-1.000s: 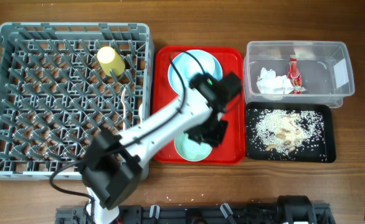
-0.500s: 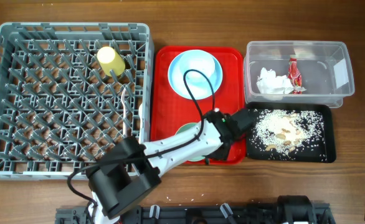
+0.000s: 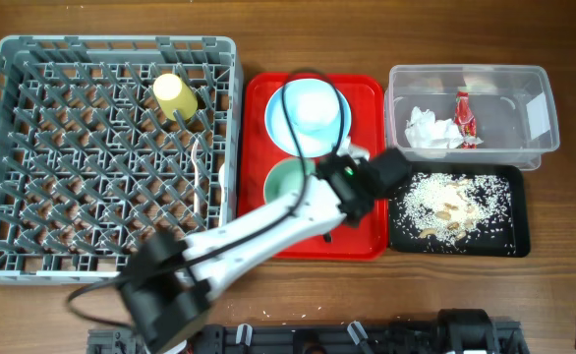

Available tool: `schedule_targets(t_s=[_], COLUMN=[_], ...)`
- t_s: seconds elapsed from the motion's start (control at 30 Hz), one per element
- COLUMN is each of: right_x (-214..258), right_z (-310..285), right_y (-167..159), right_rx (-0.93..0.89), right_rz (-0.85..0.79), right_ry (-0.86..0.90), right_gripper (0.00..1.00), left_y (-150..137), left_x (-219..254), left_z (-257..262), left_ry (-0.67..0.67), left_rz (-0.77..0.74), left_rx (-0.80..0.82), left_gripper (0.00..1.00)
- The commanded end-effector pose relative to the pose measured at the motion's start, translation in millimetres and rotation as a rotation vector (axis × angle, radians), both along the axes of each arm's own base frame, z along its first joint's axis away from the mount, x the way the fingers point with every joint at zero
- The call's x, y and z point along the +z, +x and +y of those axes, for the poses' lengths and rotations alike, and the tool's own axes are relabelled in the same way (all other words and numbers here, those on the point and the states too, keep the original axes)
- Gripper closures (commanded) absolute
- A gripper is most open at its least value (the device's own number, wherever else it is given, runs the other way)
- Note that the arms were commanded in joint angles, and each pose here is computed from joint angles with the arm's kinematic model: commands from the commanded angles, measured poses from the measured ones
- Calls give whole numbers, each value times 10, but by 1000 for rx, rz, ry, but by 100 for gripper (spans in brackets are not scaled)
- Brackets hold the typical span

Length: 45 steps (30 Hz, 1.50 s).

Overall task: Sort waste into correct bins and load items into the dishwasher rack
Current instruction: 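Carry the green bowl with the left gripper and set it in the rack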

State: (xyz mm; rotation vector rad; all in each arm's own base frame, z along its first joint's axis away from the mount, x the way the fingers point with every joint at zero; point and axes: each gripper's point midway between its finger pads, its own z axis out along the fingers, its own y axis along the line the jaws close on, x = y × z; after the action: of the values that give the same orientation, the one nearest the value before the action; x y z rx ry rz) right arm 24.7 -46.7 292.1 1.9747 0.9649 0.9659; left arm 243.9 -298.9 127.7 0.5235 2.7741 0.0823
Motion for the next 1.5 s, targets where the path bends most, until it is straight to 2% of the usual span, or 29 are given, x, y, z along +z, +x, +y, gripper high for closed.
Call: schedule_targets(t_s=[0.0,0.07,0.2,0.27,0.37,0.8,1.03,1.07,1.13,1.2,1.33,1.47], right_x=[3,3,3,3,3,3,3,3,3,3,3,3], right_z=[-31,-31,-31,-31,-31,-31,-31,-31,-31,-31,-31,-31], right_y=[-25,-25,-25,-25,-25,-25,-25,-25,-25,-25,-25,-25], right_rx=[-24,-25,-24,-24,-24,-24,-24,-24,-24,-24,-24,-24], right_rz=[-12,-12,-12,-12,-12,-12,-12,-12,-12,-12,-12,-12], right_ry=[-2,-2,-3,-2,-3,-3,-2,-2,-2,-3,-3,-2], right_gripper=[0,0,0,0,0,0,0,0,0,0,0,0], left_y=[257,374,535,609,615,982,1075,1085,1167,1185,1140,1069], left_x=[906,1249,1521,1550,1462,543,421,455,707,783,698,410], left_z=[77,315,850,1172,1520,2497,2602,2603,2562,2545,2528,2551], left_ry=[-251,-467,-814,-945,-1042,-1176,-1184,-1207,-1370,-1416,-1396,-1340], left_rz=[-53,28,201,246,282,367,348,343,306,301,326,380], left_rx=[-57,-83,-105,-89,-67,237,255,260,271,275,284,313], left_gripper=[96,96,96,96,96,96,96,96,96,96,96,96])
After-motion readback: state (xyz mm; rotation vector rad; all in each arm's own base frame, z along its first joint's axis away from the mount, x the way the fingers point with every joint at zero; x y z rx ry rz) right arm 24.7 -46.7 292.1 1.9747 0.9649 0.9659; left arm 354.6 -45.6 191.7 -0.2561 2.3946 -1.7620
